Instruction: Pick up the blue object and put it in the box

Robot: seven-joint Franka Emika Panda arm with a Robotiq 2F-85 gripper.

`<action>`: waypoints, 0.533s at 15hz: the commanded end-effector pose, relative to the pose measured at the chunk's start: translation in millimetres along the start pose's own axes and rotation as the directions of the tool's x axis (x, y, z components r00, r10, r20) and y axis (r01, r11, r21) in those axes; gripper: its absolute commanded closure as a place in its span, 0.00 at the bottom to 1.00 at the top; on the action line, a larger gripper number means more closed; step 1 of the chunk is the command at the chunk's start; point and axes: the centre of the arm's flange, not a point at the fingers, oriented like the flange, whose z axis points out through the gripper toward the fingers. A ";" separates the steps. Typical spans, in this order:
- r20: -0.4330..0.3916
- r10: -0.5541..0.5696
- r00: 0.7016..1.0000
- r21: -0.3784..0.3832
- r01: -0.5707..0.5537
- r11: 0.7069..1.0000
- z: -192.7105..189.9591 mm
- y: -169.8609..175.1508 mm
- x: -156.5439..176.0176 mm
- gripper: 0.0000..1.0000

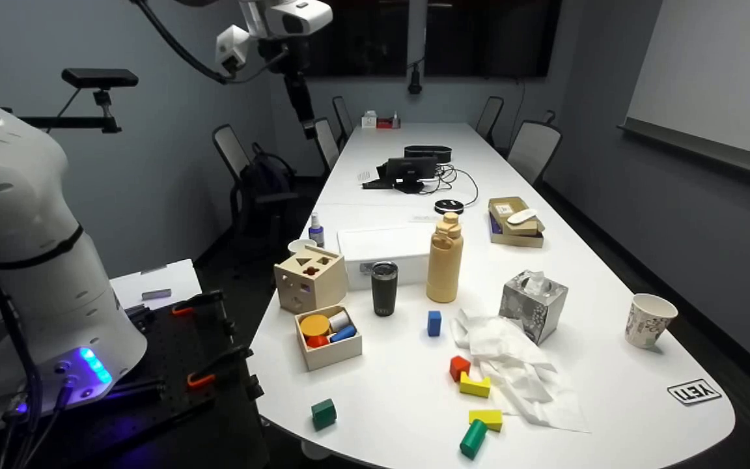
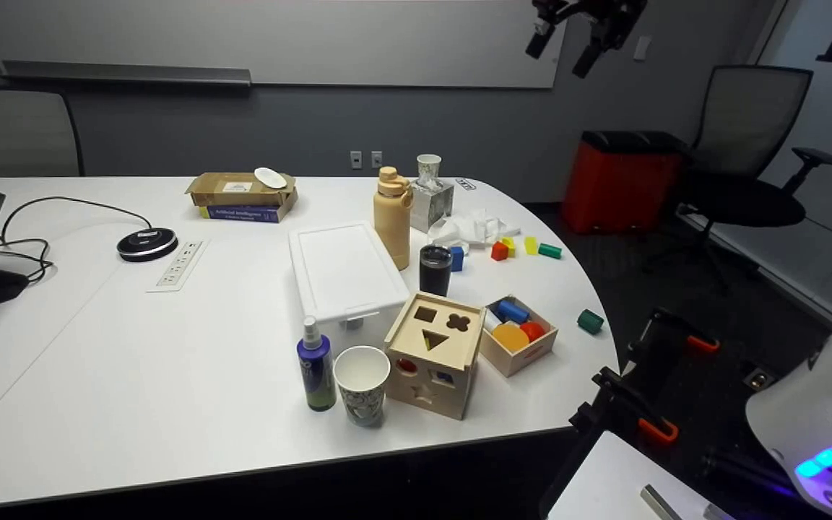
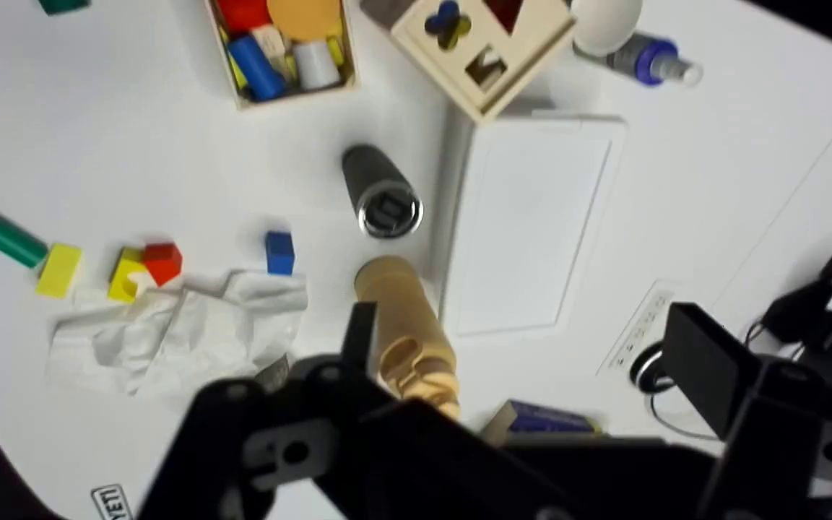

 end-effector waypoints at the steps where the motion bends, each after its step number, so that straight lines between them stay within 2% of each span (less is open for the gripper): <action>1: -0.175 0.112 0.978 -0.028 -0.118 0.993 51.3 8.7 74.0 0.00; 5: -0.322 0.200 0.925 -0.072 -0.235 0.969 101.3 35.9 131.7 0.00; 8: -0.334 0.238 0.912 -0.160 -0.304 0.939 155.9 66.9 163.8 0.00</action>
